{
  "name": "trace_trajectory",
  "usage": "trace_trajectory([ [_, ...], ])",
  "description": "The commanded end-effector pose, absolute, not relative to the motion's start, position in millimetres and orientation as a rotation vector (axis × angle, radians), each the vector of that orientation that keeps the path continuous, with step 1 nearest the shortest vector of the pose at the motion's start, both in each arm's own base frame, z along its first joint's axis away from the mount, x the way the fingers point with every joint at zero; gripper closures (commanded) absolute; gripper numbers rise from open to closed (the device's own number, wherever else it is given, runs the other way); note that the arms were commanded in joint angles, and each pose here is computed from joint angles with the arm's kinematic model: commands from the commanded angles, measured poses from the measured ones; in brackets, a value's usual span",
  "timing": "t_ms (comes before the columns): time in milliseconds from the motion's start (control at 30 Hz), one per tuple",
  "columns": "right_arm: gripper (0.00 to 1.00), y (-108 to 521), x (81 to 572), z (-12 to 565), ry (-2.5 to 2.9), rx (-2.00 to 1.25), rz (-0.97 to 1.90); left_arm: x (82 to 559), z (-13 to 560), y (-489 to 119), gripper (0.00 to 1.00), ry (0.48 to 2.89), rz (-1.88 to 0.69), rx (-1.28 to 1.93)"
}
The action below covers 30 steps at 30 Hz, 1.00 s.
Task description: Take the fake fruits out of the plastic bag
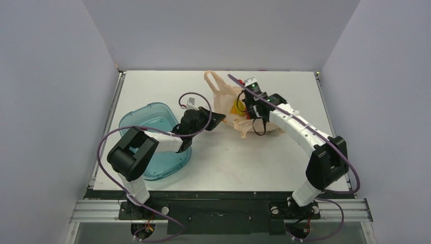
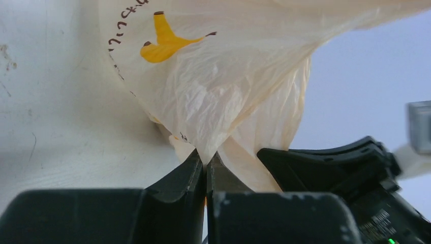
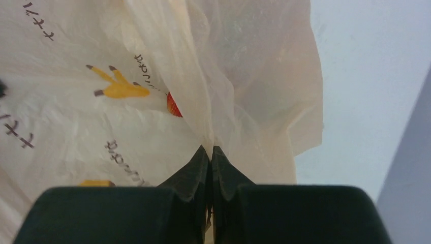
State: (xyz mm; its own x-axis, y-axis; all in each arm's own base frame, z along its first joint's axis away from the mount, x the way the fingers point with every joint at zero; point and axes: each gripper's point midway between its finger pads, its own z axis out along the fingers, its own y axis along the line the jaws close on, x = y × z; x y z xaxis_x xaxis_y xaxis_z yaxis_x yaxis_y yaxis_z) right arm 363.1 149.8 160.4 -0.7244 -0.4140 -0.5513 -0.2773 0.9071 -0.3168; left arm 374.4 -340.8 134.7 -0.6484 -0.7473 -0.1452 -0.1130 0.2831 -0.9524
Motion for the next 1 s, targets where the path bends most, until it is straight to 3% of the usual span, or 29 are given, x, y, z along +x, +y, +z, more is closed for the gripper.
trace_trajectory([
  [0, 1.00, 161, 382, 224, 2.210, -0.214, 0.259, 379, 194, -325, 1.00, 1.710, -1.645, -0.644],
  [100, 1.00, 171, 375, 229, 2.125, -0.152, 0.615, 379, 202, -318, 1.00, 1.602, -1.757, -0.610],
  [133, 1.00, 170, 381, 260, 1.997, -0.090, 0.780, 379, 197, -317, 1.00, 1.597, -1.776, -0.600],
  [167, 1.00, 169, 376, 245, 1.985, -0.050, 0.863, 376, 206, -314, 1.00, 1.544, -1.820, -0.576],
  [200, 1.00, 166, 382, 277, 1.833, 0.003, 1.008, 376, 199, -314, 1.00, 1.547, -1.837, -0.569],
  [467, 1.00, 148, 355, 288, 1.342, 0.198, 1.562, 359, 188, -315, 1.00, 1.528, -1.943, -0.426],
  [633, 1.00, 149, 361, 260, 1.410, 0.260, 1.560, 359, 174, -317, 0.99, 1.617, -1.859, -0.404],
  [767, 0.99, 138, 370, 206, 1.755, 0.294, 1.212, 360, 155, -310, 0.69, 1.719, -1.726, -0.450],
  [867, 0.60, 112, 370, 189, 1.931, 0.246, 0.828, 360, 146, -304, 0.58, 1.821, -1.568, -0.435],
  [933, 0.45, 101, 358, 183, 2.035, 0.258, 0.656, 360, 150, -300, 0.51, 1.869, -1.466, -0.404],
  [967, 0.42, 92, 347, 177, 2.084, 0.272, 0.542, 360, 163, -298, 0.51, 1.852, -1.436, -0.390],
])
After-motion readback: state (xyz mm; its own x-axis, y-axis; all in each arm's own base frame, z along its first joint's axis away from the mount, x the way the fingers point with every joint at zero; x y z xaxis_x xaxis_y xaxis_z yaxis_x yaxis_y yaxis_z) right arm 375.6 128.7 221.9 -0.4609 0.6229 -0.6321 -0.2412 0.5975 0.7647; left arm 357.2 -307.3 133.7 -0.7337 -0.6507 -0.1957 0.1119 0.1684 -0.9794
